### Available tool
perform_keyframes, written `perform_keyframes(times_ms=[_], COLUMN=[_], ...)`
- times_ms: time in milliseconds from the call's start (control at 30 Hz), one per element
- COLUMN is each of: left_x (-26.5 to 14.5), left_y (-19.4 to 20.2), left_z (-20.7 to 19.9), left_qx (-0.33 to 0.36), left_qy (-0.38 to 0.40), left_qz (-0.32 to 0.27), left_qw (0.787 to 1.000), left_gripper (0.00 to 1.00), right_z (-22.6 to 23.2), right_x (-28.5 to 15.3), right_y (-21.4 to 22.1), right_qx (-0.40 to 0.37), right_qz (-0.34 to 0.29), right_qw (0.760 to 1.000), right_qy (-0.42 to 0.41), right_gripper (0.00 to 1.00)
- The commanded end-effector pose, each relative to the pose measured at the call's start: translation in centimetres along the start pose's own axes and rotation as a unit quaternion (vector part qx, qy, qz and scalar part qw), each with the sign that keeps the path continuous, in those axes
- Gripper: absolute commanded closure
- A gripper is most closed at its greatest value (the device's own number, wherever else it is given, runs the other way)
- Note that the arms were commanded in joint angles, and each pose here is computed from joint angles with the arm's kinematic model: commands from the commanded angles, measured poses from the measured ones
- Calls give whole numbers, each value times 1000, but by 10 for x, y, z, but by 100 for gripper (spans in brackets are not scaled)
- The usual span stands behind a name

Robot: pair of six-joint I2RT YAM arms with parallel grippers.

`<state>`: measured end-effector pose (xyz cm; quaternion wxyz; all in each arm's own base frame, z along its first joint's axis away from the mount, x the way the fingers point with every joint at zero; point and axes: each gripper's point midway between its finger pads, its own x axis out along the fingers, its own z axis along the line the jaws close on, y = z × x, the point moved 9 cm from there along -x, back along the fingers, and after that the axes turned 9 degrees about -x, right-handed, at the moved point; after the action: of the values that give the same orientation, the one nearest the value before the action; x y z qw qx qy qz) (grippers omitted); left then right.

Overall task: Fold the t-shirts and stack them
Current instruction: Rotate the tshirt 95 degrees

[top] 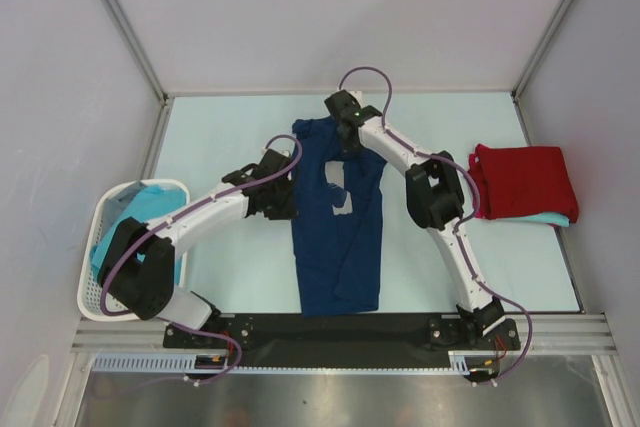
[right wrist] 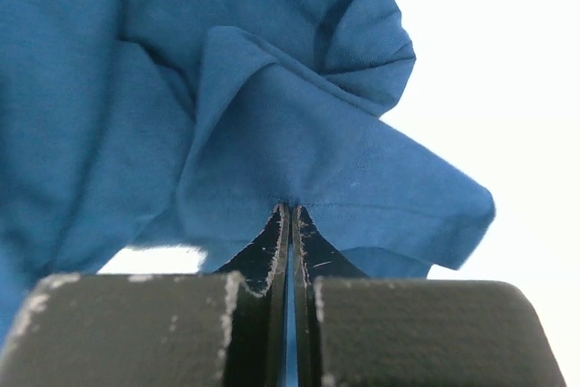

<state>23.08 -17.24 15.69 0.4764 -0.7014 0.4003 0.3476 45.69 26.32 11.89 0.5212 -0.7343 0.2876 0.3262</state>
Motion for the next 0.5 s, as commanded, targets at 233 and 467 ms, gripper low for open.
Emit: perform_keyframes(times_ms=[233,467], left_x=[-9,-13], left_y=[-1,3], left_z=[-8,-3], left_qx=[3,2], left_qy=[23,21], left_qz=[-13,-16], left_qw=[1000,1000], left_gripper=[76,76], right_z=[-2,14], right_x=[-86,-93], right_y=[-65,-69], right_qx=[27,27], right_qz=[-110,-124], right_qw=[993,990], right_qy=[-29,-59], right_gripper=[100,100])
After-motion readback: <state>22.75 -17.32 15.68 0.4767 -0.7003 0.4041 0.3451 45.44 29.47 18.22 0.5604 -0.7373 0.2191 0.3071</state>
